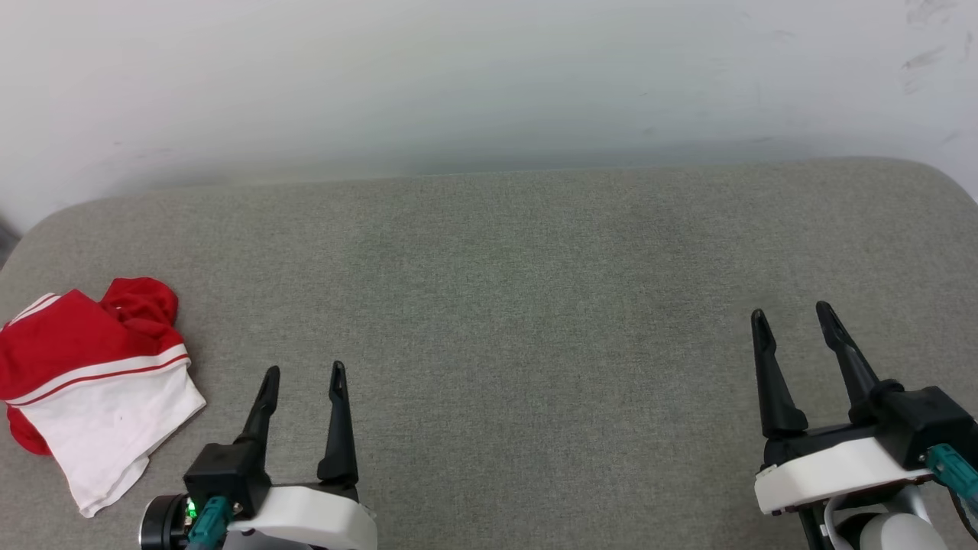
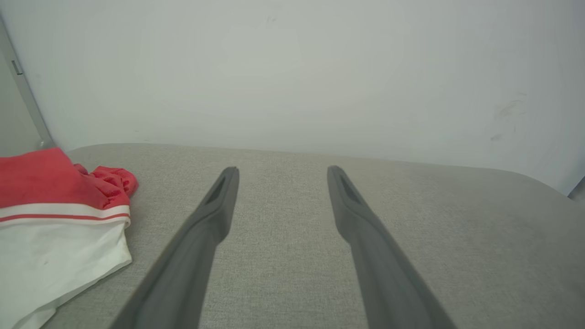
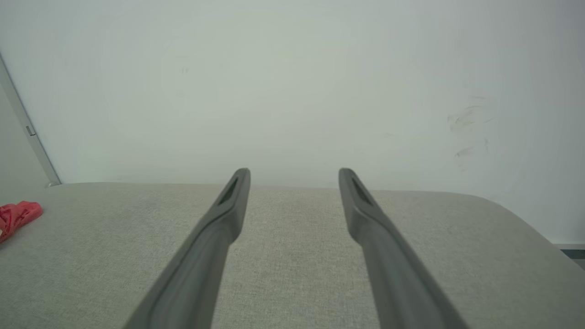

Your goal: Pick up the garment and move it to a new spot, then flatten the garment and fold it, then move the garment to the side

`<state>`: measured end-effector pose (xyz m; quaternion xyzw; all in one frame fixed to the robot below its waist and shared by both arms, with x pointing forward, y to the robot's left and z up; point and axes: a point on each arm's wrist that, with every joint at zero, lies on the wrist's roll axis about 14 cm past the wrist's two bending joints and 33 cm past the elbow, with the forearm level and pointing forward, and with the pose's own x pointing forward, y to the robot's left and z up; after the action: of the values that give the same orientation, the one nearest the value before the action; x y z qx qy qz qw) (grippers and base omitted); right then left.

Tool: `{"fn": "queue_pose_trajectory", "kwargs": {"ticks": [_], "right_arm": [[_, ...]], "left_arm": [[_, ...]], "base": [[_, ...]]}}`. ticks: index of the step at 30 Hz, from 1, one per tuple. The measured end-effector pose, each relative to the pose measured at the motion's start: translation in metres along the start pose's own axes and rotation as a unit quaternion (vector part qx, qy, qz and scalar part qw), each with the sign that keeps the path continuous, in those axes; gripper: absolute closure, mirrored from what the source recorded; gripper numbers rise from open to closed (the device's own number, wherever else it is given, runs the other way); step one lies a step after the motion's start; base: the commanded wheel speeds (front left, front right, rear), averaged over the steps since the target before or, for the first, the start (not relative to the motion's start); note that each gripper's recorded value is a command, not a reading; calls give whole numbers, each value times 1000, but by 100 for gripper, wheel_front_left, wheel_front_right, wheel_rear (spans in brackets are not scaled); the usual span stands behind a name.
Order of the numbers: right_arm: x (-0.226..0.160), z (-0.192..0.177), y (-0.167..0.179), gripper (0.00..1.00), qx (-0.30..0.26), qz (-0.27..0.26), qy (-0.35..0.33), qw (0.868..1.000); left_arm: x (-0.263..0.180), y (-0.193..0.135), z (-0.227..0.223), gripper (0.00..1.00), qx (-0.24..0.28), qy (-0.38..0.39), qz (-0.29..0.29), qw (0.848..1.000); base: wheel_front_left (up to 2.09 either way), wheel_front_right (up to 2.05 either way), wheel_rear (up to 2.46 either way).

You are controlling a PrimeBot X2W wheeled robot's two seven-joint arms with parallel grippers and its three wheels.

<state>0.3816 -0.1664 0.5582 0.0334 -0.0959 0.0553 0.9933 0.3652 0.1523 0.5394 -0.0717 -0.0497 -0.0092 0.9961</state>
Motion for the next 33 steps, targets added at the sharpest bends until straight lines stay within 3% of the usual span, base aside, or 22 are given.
{"fn": "queue_pose_trajectory", "kwargs": {"ticks": [6, 12, 21, 33], "right_arm": [[0, 0, 4, 0, -21, 9, -2, 1000], [0, 2, 5, 0, -24, 10, -9, 1000], [-7, -6, -11, 0, 27, -20, -4, 999], [-13, -18, -8, 0, 3, -14, 12, 1000]], "left_arm": [[-2, -5, 0, 0, 9, -4, -7, 1000], [-1, 1, 10, 0, -27, -24, 5, 999], [-11, 14, -6, 0, -72, -14, -10, 997], [-15, 14, -18, 0, -50, -4, -35, 998]], "base": [[0, 0, 0], [0, 0, 0], [0, 0, 0], [0, 0, 0]]}}
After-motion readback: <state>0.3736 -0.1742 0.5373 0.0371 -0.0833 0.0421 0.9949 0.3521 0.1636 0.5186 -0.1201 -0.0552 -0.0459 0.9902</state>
